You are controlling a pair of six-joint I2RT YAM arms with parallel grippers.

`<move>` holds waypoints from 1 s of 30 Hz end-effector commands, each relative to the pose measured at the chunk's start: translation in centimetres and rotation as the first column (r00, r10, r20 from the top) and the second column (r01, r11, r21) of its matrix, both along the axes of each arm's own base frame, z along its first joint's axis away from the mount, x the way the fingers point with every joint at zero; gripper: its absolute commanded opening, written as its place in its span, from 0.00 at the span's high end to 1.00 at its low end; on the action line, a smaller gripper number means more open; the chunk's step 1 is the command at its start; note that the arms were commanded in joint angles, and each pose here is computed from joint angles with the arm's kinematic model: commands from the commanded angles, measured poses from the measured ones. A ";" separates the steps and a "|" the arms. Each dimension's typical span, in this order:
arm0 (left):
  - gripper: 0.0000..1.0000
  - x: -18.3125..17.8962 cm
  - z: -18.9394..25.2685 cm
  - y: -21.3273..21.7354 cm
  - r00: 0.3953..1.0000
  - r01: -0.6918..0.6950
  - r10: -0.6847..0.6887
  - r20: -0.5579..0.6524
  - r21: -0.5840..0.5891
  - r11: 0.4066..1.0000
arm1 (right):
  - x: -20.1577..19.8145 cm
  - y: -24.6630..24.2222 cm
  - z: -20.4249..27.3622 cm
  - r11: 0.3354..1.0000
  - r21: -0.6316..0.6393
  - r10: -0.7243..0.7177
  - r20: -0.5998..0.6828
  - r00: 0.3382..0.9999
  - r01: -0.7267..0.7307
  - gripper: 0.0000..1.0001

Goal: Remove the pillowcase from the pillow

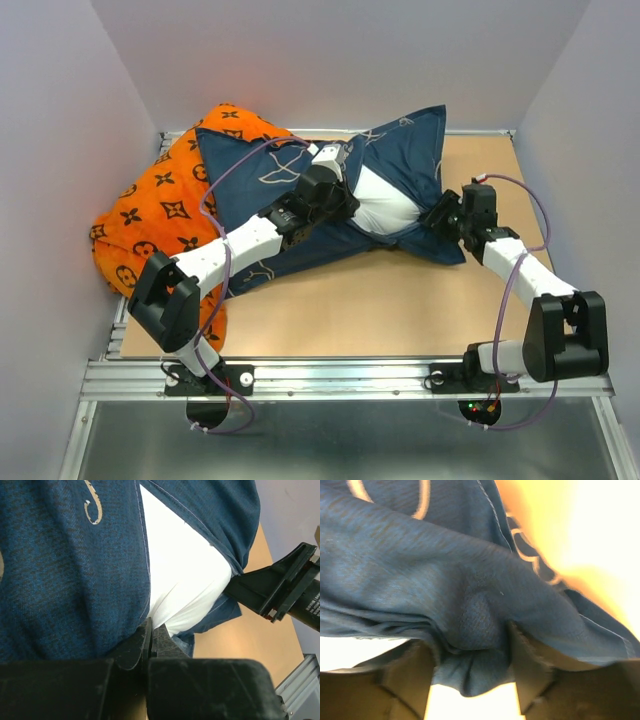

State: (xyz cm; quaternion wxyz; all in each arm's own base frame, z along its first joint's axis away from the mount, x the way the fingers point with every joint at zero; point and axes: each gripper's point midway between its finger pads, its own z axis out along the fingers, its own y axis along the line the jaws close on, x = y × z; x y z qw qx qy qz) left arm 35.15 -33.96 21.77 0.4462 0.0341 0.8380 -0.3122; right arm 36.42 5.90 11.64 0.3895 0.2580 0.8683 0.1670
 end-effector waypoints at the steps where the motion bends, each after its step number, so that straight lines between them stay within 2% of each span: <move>1: 1.00 3.3 6.2 6.5 0.966 -0.215 0.206 0.159 0.041 0.976 | 1.9 -6.6 -0.8 0.960 -0.088 -0.252 0.138 0.958 0.266 0.44; 2: 1.00 3.0 6.2 6.2 0.970 -0.194 0.186 0.154 0.040 0.980 | 2.3 -6.1 -0.7 0.966 -0.057 -0.239 0.180 0.954 0.253 0.47; 3: 1.00 2.9 6.2 6.1 0.973 -0.182 0.172 0.155 0.046 0.982 | 2.4 -5.1 -0.6 0.977 -0.018 -0.204 0.192 0.960 0.212 0.55; 4: 1.00 2.8 6.1 6.1 0.975 -0.171 0.162 0.152 0.051 0.984 | 2.6 -4.5 -0.4 0.981 0.019 -0.194 0.210 0.958 0.194 0.81; 5: 1.00 2.7 6.0 6.0 0.977 -0.163 0.153 0.146 0.058 0.985 | 2.9 -3.8 0.1 0.985 0.052 -0.173 0.246 0.954 0.165 0.93; 6: 1.00 2.6 5.8 6.0 0.978 -0.158 0.147 0.146 0.066 0.985 | 2.8 -2.3 0.6 0.990 0.107 -0.121 0.264 0.957 0.096 0.99; 10: 1.00 2.6 5.1 5.7 0.984 -0.128 0.113 0.139 0.108 0.986 | 1.8 0.6 4.4 0.978 0.194 -0.017 0.418 0.908 -0.072 0.99; 13: 0.98 2.3 5.7 4.2 0.986 -0.040 0.019 0.163 0.128 0.991 | 0.7 2.6 8.9 0.953 0.207 0.065 0.575 0.815 -0.223 0.99; 14: 0.92 2.0 6.6 3.2 0.984 -0.018 -0.006 0.180 0.130 0.991 | -0.1 3.6 9.7 0.934 0.215 0.103 0.601 0.793 -0.285 0.99; 15: 0.80 2.1 6.6 2.9 0.982 -0.013 -0.018 0.190 0.161 0.987 | -0.3 3.9 10.9 0.926 0.206 0.116 0.641 0.759 -0.316 0.99; 16: 0.80 1.9 7.7 2.3 0.978 -0.004 -0.026 0.208 0.145 0.989 | -0.6 4.2 11.2 0.919 0.212 0.124 0.645 0.754 -0.333 1.00; 17: 0.68 1.9 8.4 2.1 0.974 -0.012 -0.023 0.225 0.153 0.988 | -0.8 4.4 12.0 0.915 0.205 0.130 0.667 0.734 -0.349 0.99; 20: 0.54 1.5 10.3 0.7 0.964 -0.004 -0.052 0.262 0.210 0.978 | -1.3 4.7 13.7 0.905 0.190 0.147 0.700 0.699 -0.380 0.99; 23: 0.49 0.7 12.7 -1.0 0.947 -0.003 -0.072 0.312 0.234 0.972 | -1.8 5.1 15.3 0.896 0.179 0.159 0.726 0.669 -0.407 0.99; 30: 0.43 -0.9 11.6 -6.4 0.929 0.151 -0.226 0.293 0.259 0.954 | -2.5 5.6 17.1 0.876 0.178 0.172 0.752 0.636 -0.448 0.99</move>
